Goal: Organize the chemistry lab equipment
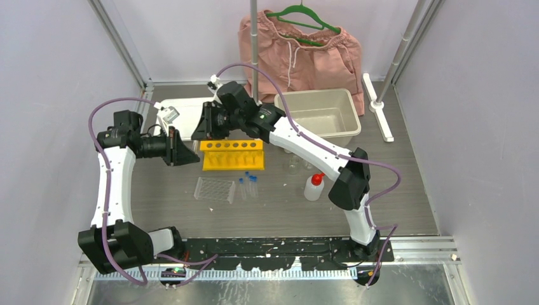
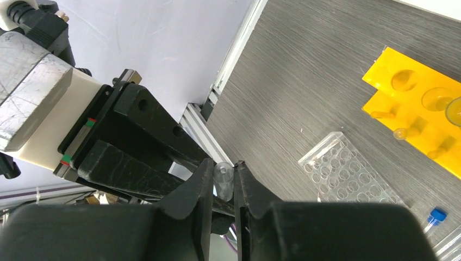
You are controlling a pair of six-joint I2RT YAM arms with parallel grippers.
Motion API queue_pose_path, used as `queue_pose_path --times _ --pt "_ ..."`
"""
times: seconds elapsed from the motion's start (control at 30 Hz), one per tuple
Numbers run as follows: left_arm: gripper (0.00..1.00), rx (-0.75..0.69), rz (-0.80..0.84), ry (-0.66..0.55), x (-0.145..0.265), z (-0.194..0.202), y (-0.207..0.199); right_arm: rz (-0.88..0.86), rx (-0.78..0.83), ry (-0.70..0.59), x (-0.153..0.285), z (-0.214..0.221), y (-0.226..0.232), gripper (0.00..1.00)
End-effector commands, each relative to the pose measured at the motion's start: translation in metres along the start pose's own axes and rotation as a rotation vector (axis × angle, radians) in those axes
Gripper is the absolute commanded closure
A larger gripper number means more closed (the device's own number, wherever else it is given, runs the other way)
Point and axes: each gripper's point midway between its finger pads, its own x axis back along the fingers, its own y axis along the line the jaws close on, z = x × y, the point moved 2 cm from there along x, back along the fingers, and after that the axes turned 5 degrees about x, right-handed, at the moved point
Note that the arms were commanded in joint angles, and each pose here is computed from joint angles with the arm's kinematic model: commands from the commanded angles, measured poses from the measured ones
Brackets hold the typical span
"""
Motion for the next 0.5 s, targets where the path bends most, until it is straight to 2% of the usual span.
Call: queue_pose_path --times 0.0,0.03,0.07,0.1,0.17,0.2,0.23,0.27,0.47 --pt "1.00 -0.044 -0.001 -0.011 0.002 -0.001 -0.004 -0.082 0.026 -0.025 0.014 -0.015 0.025 0.85" --pt "1.00 -0.045 0.000 -0.010 0.001 -0.001 -0.005 -0.080 0.028 -0.030 0.016 -0.017 0.024 0.88" --pt "0.95 -0.044 0.001 -0.012 0.001 -0.001 -0.005 -0.073 0.030 -0.037 0.018 -0.019 0.022 0.92" --pt "0.82 -0.039 -0.002 -0.012 0.001 -0.002 -0.004 -0.070 0.032 -0.043 0.020 -0.021 0.021 0.95" --pt "0.37 -0.014 -0.023 -0.008 0.001 -0.002 -0.001 -0.043 0.046 -0.063 0.025 -0.027 0.015 0.98" --pt "0.18 -0.006 -0.032 -0.006 0.001 -0.003 0.001 -0.018 0.062 -0.076 0.029 -0.030 0.010 0.99" --pt "0.04 -0.002 -0.042 -0.004 0.001 -0.003 0.003 0.013 0.083 -0.092 0.033 -0.031 0.005 0.99" --pt "0.01 -0.001 -0.050 0.000 0.002 -0.003 0.005 0.041 0.105 -0.109 0.038 -0.034 0.001 0.99" --pt "0.00 0.031 -0.105 0.014 0.003 -0.004 0.016 0.286 0.201 -0.236 0.067 -0.032 -0.046 0.99"
